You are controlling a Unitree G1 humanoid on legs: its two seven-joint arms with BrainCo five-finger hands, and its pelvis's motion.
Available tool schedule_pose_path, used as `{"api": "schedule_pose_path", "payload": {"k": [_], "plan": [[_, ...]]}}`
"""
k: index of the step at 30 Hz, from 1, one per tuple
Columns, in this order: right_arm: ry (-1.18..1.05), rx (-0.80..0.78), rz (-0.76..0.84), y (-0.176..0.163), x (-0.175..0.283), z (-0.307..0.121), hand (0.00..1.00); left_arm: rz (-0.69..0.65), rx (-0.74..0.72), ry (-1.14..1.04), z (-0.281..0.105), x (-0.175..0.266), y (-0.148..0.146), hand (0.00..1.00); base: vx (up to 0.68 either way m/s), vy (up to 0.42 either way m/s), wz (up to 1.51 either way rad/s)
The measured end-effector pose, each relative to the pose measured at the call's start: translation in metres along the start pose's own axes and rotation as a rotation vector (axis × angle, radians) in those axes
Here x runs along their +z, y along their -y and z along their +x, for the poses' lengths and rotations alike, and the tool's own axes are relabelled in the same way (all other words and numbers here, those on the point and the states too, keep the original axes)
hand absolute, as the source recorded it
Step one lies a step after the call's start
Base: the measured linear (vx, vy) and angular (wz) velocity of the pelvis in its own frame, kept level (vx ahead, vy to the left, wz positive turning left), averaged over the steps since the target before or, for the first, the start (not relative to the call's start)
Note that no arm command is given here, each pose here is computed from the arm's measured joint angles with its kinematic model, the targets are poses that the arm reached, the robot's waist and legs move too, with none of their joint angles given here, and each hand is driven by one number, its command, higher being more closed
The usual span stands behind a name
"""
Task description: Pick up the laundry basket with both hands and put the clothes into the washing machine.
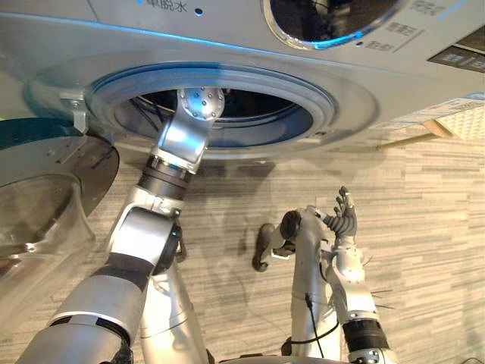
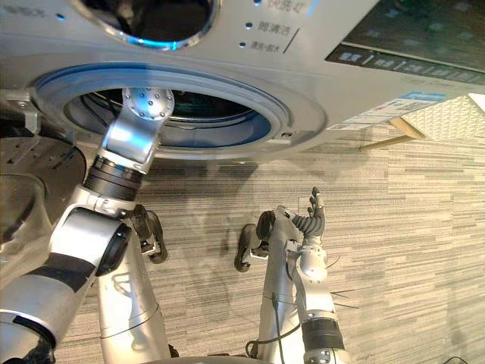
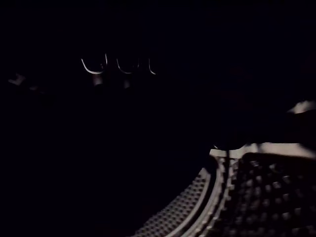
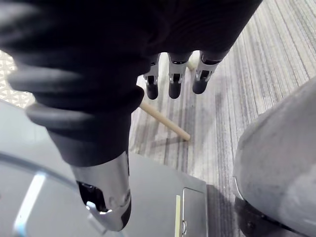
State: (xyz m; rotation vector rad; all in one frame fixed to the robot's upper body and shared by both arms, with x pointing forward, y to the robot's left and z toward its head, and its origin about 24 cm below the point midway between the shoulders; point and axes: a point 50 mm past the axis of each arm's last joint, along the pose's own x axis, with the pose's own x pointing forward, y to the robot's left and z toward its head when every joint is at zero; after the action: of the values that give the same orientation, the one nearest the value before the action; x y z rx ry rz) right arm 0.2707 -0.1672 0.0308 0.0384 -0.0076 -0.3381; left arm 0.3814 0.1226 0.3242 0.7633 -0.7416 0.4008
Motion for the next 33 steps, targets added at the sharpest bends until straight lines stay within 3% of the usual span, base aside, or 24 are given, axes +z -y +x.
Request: {"api": "schedule_pose_path", "payload": {"k": [2, 6, 9, 13, 18, 24, 27, 33], "plan": [[0.013, 0.018, 0.005, -0.001, 0.002, 0.001, 0.00, 0.083, -0.036, -0.004, 0.000, -0.005, 0.001, 0.00, 0.02, -0.036, 0.03], [0.016, 0.045, 0.021, 0.000, 0.003, 0.002, 0.00, 0.086, -0.090, -0.030, 0.005, -0.008, 0.001, 0.00, 0.01, -0.048, 0.13], [0.005, 0.053, 0.026, 0.001, 0.001, 0.001, 0.00, -0.018, -0.079, -0.078, 0.007, -0.014, -0.006, 0.00, 0.04, -0.058, 0.06], [-0.090, 0.051, 0.009, 0.003, -0.018, -0.002, 0.00, -0.171, -0.103, -0.162, -0.027, -0.043, 0.001, 0.00, 0.08, -0.055, 0.17], [-0.235, 0.006, -0.036, 0.024, -0.046, -0.011, 0.00, -0.343, -0.283, -0.397, -0.137, -0.097, 0.038, 0.00, 0.11, -0.072, 0.33], [-0.361, -0.035, -0.115, 0.052, -0.071, -0.023, 0.00, -0.545, -0.319, -0.823, -0.275, -0.131, 0.048, 0.00, 0.12, -0.095, 0.41], [-0.397, -0.030, -0.120, 0.052, -0.078, -0.027, 0.00, -0.567, -0.324, -0.975, -0.322, -0.143, 0.038, 0.00, 0.12, -0.092, 0.38], [-0.604, -0.053, -0.180, 0.069, -0.121, -0.063, 0.00, -0.494, -0.490, -1.302, -0.419, -0.162, 0.036, 0.00, 0.14, 0.015, 0.06]]}}
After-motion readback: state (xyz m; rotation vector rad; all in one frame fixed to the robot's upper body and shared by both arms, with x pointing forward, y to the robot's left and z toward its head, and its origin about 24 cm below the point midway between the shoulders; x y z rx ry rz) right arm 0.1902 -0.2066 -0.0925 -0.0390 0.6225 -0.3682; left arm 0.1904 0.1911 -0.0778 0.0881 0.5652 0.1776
